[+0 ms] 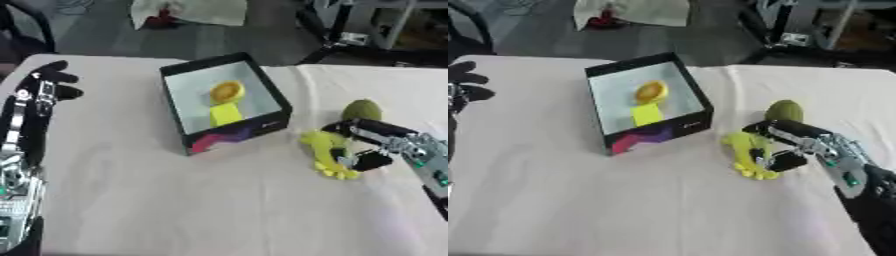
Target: Pick up objects on the table and place them in the box.
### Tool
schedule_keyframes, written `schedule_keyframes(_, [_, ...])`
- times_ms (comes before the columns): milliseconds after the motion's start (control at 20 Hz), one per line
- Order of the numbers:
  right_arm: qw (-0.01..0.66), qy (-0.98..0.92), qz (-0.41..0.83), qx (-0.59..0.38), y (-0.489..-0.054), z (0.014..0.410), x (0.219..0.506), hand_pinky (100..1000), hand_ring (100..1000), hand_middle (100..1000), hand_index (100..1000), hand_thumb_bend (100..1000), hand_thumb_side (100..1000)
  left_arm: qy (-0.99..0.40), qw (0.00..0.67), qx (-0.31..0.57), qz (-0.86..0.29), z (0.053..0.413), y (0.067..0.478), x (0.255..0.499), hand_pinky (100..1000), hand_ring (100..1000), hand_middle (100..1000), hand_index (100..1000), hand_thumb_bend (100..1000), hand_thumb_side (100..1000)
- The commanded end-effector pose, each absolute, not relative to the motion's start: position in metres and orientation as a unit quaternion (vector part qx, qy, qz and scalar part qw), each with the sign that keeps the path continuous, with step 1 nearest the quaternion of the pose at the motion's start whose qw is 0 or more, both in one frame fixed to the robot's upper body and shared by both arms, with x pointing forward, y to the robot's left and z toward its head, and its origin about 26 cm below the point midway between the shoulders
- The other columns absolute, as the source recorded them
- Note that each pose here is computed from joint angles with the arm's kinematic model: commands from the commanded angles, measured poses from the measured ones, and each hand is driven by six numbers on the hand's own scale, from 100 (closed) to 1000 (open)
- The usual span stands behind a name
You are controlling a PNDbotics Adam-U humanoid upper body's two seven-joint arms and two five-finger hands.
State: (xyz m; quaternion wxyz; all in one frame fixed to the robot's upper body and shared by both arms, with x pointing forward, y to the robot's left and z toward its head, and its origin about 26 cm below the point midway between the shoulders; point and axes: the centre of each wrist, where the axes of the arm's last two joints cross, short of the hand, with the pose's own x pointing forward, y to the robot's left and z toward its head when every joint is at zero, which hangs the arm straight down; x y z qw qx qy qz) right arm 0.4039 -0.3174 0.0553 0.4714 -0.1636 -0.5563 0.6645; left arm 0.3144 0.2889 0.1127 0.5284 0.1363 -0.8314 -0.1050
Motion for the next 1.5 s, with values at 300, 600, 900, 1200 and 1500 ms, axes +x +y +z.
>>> schedule_keyframes(300, [0.45,-0.621,0.604,-0.216,-0.326,0.071,0.405,650,462,324,479,100,200,-0.839,0.514,0.139,-0.108,0.122,0.289,0.314,711,585,619,822,100,879])
schedule_keyframes(600, [0.427,-0.69,0.543,-0.216,-0.324,0.102,0.404,614,374,210,352,100,212,-0.84,0.514,0.139,-0.107,0.122,0.289,0.314,712,585,619,823,100,880])
schedule_keyframes(900, [0.376,-0.734,0.53,-0.194,-0.318,0.162,0.397,618,372,202,344,100,242,-0.841,0.512,0.138,-0.107,0.123,0.289,0.314,713,584,619,825,100,880])
schedule_keyframes(1200, [0.339,-0.76,0.52,-0.19,-0.311,0.214,0.401,623,372,202,345,100,259,-0.847,0.504,0.128,-0.111,0.128,0.283,0.317,714,585,619,827,100,879])
schedule_keyframes(1500, [0.348,-0.755,0.52,-0.196,-0.305,0.228,0.428,633,378,208,351,100,258,-0.86,0.488,0.1,-0.113,0.137,0.268,0.322,713,584,618,826,100,877])
